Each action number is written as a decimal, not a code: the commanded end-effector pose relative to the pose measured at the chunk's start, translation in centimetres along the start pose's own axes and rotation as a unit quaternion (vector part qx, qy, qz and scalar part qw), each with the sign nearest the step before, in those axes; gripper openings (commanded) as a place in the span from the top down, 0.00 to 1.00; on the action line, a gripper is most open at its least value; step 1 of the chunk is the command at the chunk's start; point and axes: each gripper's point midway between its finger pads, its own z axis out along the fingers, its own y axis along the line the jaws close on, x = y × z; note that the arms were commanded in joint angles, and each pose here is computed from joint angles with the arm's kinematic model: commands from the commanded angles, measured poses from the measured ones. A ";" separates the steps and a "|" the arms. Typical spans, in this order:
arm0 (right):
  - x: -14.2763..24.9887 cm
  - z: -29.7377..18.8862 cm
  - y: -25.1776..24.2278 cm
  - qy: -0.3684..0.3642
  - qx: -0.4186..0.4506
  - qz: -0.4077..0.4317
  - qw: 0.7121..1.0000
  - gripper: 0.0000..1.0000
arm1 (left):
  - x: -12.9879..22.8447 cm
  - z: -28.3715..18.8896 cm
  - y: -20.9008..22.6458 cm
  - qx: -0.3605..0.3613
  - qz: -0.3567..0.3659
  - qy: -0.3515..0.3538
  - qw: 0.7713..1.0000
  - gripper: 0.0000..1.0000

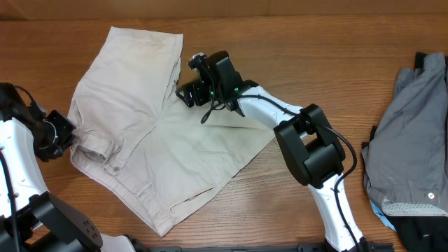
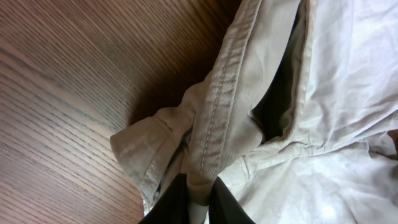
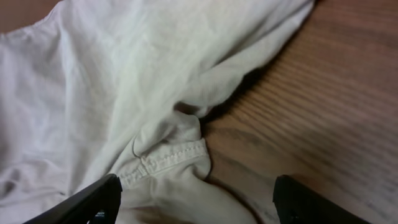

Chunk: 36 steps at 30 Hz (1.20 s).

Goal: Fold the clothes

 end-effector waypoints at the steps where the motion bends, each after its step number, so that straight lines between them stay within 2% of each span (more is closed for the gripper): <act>1: -5.1 -1.3 2.7 -0.028 -0.040 0.101 0.994 0.18 | 0.3 -0.4 0.1 -0.007 0.002 -0.005 1.000 0.85; 5: -9.9 -3.4 3.6 -0.056 -0.044 0.107 0.992 0.12 | 0.3 -0.4 0.1 -0.007 0.002 -0.004 1.000 0.85; 9: -10.8 -3.2 1.7 -0.039 -0.058 0.181 0.981 0.09 | 0.3 -0.4 0.0 -0.007 0.002 -0.004 1.000 0.85; 10: -10.8 -2.9 1.7 -0.028 -0.087 0.203 0.975 0.07 | 0.3 -0.4 0.1 -0.007 0.001 -0.004 1.000 0.85; 11: -10.7 -2.6 1.8 -0.015 -0.114 0.226 0.967 0.00 | 0.3 -0.4 0.1 -0.007 0.001 -0.004 1.000 0.85; 14: -9.7 -1.3 1.0 0.007 -0.141 0.263 0.954 0.00 | 0.4 -0.4 0.1 -0.007 0.001 -0.003 1.000 0.85; 19: -9.1 -0.6 -0.6 -0.001 -0.095 0.273 0.957 0.00 | 0.6 -0.4 0.2 -0.009 0.000 0.002 1.000 0.85; 32: -5.4 2.1 0.2 0.029 -0.019 0.248 0.968 0.00 | 0.8 -0.4 0.2 -0.010 -0.001 0.006 1.000 0.85; 36: -4.1 3.3 0.2 0.037 -0.010 0.246 0.969 0.05 | 0.8 -0.4 0.2 -0.010 0.000 0.006 1.000 0.85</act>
